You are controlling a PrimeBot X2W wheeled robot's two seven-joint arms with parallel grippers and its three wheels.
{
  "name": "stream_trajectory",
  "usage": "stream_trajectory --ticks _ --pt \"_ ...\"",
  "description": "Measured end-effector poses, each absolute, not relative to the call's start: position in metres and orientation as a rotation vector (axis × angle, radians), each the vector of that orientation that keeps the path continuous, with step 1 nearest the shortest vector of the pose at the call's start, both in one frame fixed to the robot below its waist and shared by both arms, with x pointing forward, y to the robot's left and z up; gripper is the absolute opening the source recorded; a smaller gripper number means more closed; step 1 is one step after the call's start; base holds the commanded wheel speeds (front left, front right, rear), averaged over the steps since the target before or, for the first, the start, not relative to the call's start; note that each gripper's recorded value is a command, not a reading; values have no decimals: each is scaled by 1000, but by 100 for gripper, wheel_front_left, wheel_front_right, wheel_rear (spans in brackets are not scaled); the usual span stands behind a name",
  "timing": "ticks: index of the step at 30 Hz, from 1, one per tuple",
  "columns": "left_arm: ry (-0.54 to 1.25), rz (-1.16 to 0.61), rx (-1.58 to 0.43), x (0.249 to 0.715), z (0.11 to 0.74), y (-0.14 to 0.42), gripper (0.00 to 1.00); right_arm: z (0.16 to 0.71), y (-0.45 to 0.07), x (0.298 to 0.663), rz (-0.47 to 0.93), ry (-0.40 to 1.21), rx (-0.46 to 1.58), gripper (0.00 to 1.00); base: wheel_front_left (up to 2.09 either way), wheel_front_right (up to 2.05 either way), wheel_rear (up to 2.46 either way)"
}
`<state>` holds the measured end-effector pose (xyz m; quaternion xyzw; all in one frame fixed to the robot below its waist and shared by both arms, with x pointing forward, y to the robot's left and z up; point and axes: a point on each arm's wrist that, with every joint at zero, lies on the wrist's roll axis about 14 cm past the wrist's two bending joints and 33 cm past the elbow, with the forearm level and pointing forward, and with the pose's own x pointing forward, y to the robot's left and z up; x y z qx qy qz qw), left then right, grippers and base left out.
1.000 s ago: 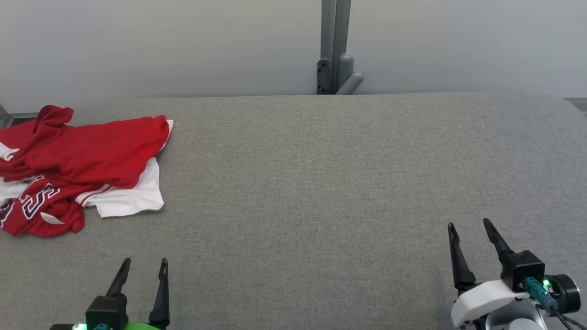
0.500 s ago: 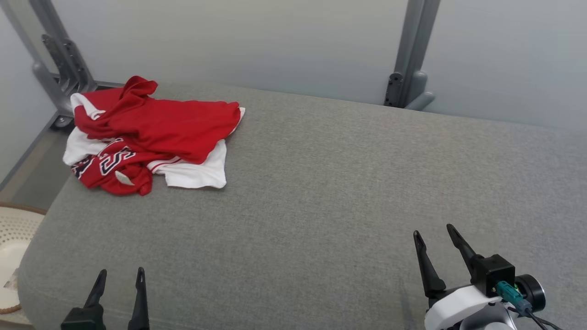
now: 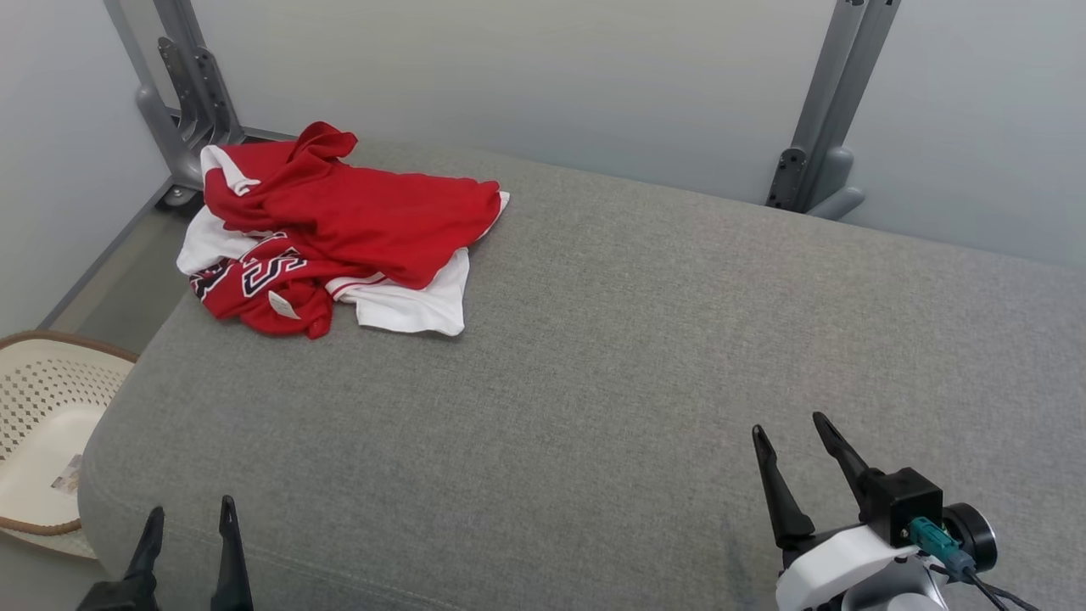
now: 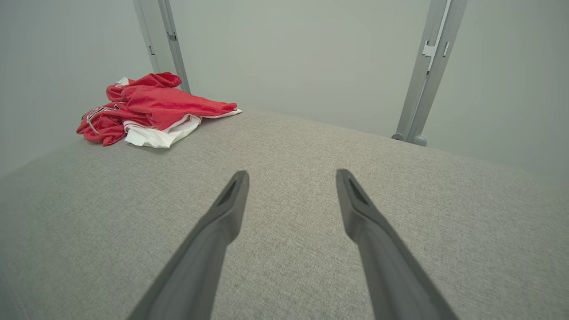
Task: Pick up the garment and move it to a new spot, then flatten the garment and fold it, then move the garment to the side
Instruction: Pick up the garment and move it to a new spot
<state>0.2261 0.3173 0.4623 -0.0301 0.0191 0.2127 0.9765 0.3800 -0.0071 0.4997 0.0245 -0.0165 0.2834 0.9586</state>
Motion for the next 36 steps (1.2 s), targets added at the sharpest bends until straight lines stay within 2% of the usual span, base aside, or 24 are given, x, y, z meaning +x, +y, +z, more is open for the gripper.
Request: stream_trajectory --ticks 8,17,22,31,36 --pt "-10 416 -130 286 479 325 100 493 -13 404 547 -32 31 100 0 0 0" --pt "1 302 -94 400 495 333 100 468 -10 447 544 -17 -2 100 0 0 0" --pt "22 295 -113 458 496 348 100 443 -10 465 546 18 4 100 0 0 0" --pt "222 288 -135 527 447 362 100 396 -12 480 551 89 22 100 0 0 0" --pt "382 301 -181 542 398 361 100 380 -15 483 542 106 36 100 0 0 0"
